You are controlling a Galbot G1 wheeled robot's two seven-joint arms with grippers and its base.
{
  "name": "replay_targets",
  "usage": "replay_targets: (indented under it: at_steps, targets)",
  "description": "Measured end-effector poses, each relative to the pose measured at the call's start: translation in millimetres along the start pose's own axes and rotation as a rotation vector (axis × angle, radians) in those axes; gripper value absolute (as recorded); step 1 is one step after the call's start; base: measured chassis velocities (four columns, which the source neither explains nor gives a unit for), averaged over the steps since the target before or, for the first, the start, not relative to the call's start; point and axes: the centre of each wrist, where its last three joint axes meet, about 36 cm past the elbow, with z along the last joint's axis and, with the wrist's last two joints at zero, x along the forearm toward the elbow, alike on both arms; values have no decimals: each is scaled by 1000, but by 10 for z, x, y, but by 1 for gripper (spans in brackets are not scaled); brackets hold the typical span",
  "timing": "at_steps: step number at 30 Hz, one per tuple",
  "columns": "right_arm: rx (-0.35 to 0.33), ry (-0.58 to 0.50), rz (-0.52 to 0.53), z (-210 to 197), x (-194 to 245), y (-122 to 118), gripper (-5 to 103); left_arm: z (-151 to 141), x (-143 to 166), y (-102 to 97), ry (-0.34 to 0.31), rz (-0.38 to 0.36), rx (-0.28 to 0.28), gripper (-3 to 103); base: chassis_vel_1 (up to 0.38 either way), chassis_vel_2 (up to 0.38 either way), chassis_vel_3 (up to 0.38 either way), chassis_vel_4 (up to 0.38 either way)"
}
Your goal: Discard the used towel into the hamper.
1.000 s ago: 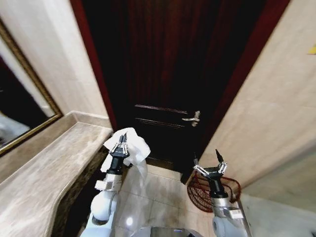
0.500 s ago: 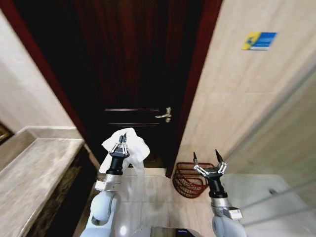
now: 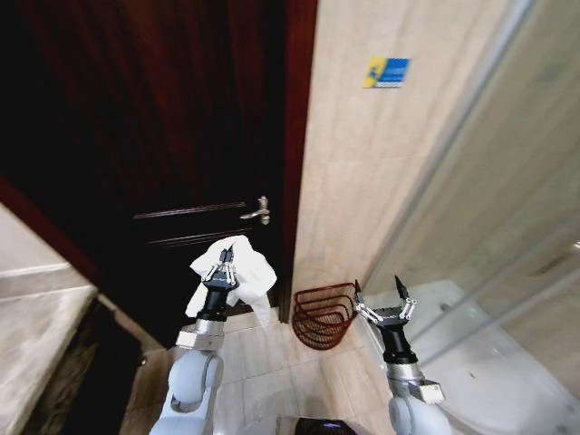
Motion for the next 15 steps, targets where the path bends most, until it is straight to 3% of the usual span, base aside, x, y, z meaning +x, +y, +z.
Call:
replay_targets:
  at_steps: [15]
  targets:
    - [-11,-14,-12,50,27,-13,100,256,29,-78,78,6,35,2,-124,-125,-129,-128]
